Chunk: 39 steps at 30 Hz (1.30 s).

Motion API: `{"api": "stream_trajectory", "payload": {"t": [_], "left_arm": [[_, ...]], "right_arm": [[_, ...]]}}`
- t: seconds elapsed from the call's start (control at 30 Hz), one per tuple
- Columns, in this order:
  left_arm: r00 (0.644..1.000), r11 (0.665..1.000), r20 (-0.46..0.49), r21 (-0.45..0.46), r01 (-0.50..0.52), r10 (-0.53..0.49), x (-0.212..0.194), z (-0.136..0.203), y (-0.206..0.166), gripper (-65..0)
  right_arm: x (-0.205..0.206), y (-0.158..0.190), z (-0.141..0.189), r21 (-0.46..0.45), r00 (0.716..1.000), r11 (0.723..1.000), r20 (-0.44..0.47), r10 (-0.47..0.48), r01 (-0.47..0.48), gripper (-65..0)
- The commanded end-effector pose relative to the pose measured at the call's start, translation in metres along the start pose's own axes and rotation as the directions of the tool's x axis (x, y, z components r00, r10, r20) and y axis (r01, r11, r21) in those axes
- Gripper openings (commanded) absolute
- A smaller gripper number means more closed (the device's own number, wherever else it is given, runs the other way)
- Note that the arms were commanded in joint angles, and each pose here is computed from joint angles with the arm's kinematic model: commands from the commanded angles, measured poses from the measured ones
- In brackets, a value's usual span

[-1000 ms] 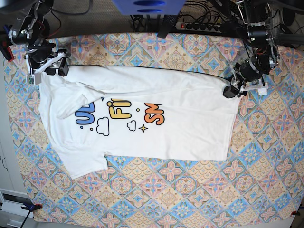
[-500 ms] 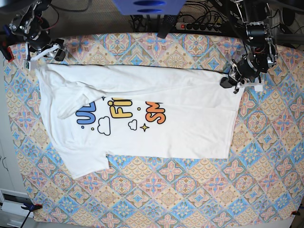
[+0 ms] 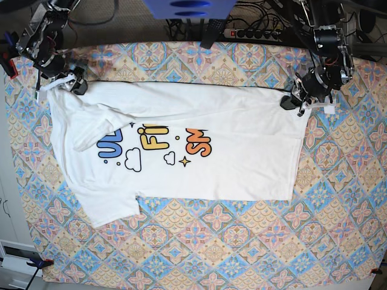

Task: Fold the T-shirt properly
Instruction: 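Lay the folded edge down and open both grippers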

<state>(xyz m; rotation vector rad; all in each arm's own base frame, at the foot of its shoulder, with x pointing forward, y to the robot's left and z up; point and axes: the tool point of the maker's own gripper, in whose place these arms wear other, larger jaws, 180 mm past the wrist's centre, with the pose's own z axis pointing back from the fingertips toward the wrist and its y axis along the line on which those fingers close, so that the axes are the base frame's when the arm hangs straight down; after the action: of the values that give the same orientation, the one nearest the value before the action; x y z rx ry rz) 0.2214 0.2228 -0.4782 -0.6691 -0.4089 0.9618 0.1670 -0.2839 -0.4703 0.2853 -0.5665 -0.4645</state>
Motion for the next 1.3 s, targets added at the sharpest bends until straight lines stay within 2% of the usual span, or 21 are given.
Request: {"api": "stream_trajectory", "payload": {"t": [0.0, 0.13, 0.4, 0.63, 0.97, 1.1, 1.27], "left_arm": [[1.000, 1.000, 0.018, -0.007, 0.017, -0.017, 0.008, 0.004, -0.005, -65.0], [1.000, 1.000, 0.019, -0.008, 0.017, -0.017, 0.009, 0.004, -0.005, -65.0], [1.000, 1.000, 0.018, -0.007, 0.017, -0.017, 0.008, 0.004, -0.005, -65.0], [1.000, 1.000, 0.013, 0.005, 0.012, -0.012, 0.005, 0.006, 0.002, -65.0], [1.000, 1.000, 0.010, 0.006, 0.008, -0.008, 0.003, 0.006, 0.003, -65.0], [1.000, 1.000, 0.009, 0.007, 0.007, -0.007, 0.002, 0.006, 0.004, -65.0], [1.000, 1.000, 0.005, 0.015, 0.004, -0.004, 0.000, 0.007, 0.008, -65.0]], "right_arm": [[0.001, -0.009, 0.003, -0.027, 1.000, 1.000, -0.006, 0.002, -0.002, -20.3], [0.000, -0.009, 0.005, -0.029, 1.000, 1.000, -0.006, 0.005, -0.005, -15.5], [-0.005, -0.013, 0.002, -0.031, 1.000, 0.999, -0.016, -0.018, 0.018, -15.6], [0.004, -0.049, 0.024, -0.107, 0.993, 0.988, 0.059, -0.103, 0.109, -15.6], [0.005, -0.049, 0.023, -0.107, 0.993, 0.988, 0.060, -0.102, 0.108, -15.6], [-0.006, -0.052, 0.019, -0.106, 0.991, 0.986, 0.035, -0.130, 0.133, -15.6], [0.007, -0.044, 0.011, -0.082, 0.989, 0.987, 0.057, -0.135, 0.139, -15.9]]}}
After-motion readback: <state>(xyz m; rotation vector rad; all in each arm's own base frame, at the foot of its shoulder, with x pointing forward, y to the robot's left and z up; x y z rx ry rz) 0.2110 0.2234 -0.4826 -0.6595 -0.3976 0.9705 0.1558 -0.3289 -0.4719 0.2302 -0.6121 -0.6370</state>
